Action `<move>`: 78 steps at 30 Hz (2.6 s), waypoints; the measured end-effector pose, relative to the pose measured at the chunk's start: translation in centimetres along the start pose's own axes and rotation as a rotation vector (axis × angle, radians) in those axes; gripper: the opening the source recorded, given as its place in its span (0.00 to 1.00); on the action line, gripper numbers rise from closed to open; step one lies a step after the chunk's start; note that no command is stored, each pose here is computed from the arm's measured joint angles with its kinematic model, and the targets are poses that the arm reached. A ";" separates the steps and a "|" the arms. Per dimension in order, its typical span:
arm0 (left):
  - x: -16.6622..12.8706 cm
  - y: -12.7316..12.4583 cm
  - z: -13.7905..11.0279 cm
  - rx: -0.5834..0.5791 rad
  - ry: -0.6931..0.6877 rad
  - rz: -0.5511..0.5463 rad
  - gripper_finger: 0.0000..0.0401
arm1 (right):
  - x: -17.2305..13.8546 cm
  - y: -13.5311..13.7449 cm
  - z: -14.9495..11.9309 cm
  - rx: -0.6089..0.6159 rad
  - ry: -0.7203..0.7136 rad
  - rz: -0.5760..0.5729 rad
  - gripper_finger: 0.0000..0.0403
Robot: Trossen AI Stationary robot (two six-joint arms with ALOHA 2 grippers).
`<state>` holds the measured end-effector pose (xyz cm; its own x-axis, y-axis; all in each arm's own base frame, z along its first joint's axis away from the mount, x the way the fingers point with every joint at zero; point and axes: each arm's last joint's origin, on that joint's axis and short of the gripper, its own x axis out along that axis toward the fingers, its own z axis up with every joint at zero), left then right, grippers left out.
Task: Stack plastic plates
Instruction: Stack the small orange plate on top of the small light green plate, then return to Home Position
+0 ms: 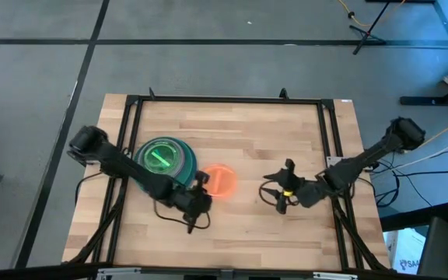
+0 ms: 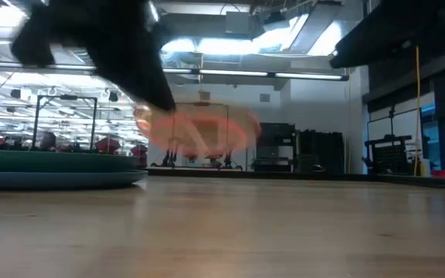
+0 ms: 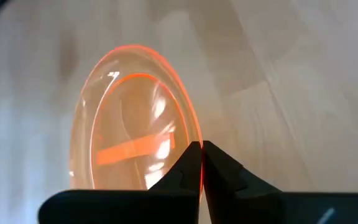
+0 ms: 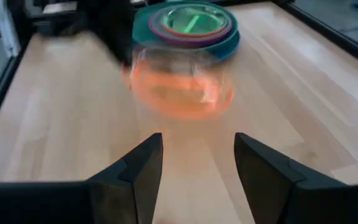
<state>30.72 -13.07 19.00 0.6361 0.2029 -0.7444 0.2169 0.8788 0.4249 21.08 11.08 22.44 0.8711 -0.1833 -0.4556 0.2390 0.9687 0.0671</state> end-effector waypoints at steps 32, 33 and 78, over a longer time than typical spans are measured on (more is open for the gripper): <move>-6.5 1.1 -12.8 -0.520 0.439 0.235 0.01 | -0.7 0.8 -0.4 -0.020 0.034 0.085 0.47; -6.3 1.0 -12.8 -0.531 0.425 0.231 0.01 | -0.7 0.8 -0.4 -0.020 0.034 0.085 0.47; -6.7 7.2 -19.1 -0.490 -0.685 0.029 0.11 | 2.8 -7.1 0.2 -0.072 -0.029 0.019 0.05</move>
<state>13.85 0.17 17.20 0.9795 0.0601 -0.1923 -0.0514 0.9974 0.0499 21.89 3.69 20.82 0.8876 -0.1685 -0.4287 0.1915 0.9814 0.0107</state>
